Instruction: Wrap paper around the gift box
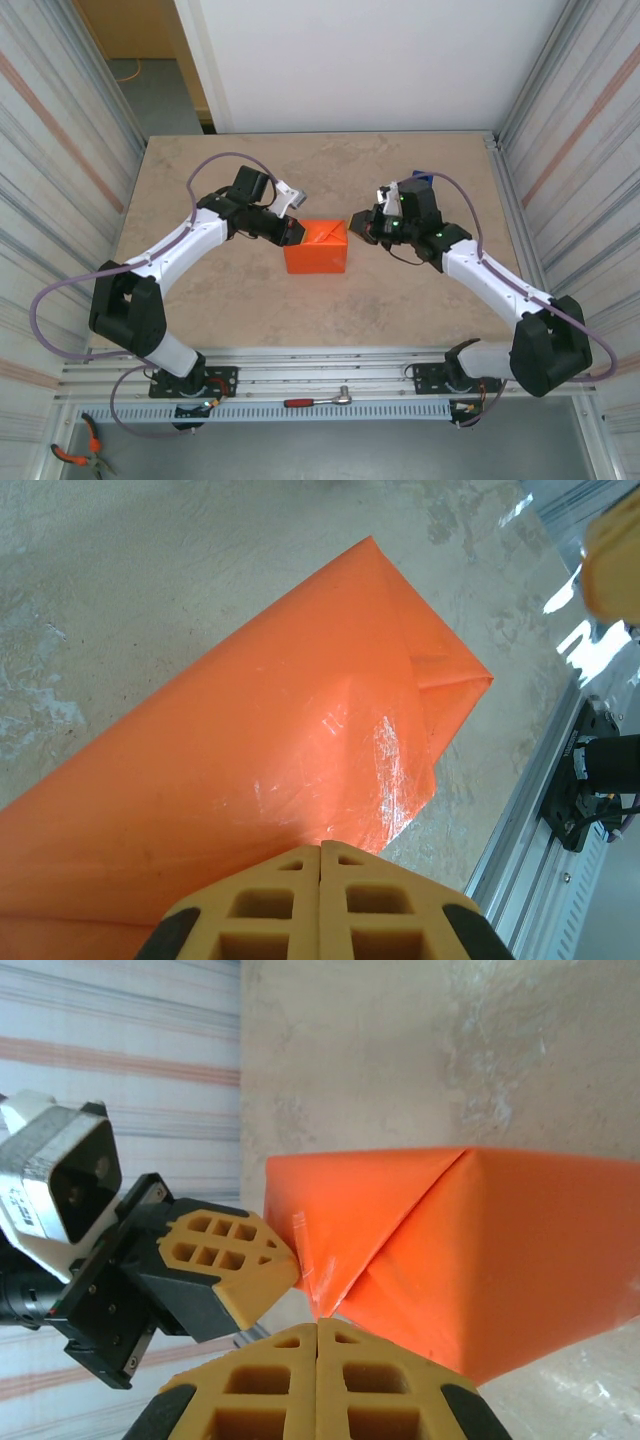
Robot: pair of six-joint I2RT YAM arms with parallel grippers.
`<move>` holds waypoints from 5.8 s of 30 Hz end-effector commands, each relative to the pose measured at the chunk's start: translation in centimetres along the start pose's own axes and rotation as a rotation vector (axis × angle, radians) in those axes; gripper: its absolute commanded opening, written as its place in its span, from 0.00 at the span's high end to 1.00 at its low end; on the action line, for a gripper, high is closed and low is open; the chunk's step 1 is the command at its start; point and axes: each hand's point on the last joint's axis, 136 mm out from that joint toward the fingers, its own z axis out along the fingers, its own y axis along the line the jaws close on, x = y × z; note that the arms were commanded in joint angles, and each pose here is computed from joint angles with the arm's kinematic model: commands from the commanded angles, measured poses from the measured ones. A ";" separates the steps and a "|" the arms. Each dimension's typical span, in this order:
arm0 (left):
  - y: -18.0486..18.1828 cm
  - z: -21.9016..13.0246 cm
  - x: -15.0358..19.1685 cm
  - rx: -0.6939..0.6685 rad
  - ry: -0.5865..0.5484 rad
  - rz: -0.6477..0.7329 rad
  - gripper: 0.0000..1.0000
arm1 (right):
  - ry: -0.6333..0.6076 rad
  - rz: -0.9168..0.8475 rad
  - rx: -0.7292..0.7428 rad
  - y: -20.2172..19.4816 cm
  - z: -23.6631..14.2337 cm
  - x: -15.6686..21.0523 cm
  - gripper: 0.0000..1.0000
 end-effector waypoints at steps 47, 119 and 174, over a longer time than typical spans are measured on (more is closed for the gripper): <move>0.4 1.6 3.4 -0.007 0.116 -0.052 1.00 | 0.141 -0.055 0.265 -2.9 6.2 3.5 1.00; -0.7 2.5 -4.1 0.133 -0.035 -0.180 1.00 | 0.202 -0.141 0.433 -5.8 6.8 5.5 1.00; -0.5 -0.4 0.8 0.056 -0.024 -0.128 0.98 | 0.209 -0.180 0.454 -6.1 6.6 5.4 1.00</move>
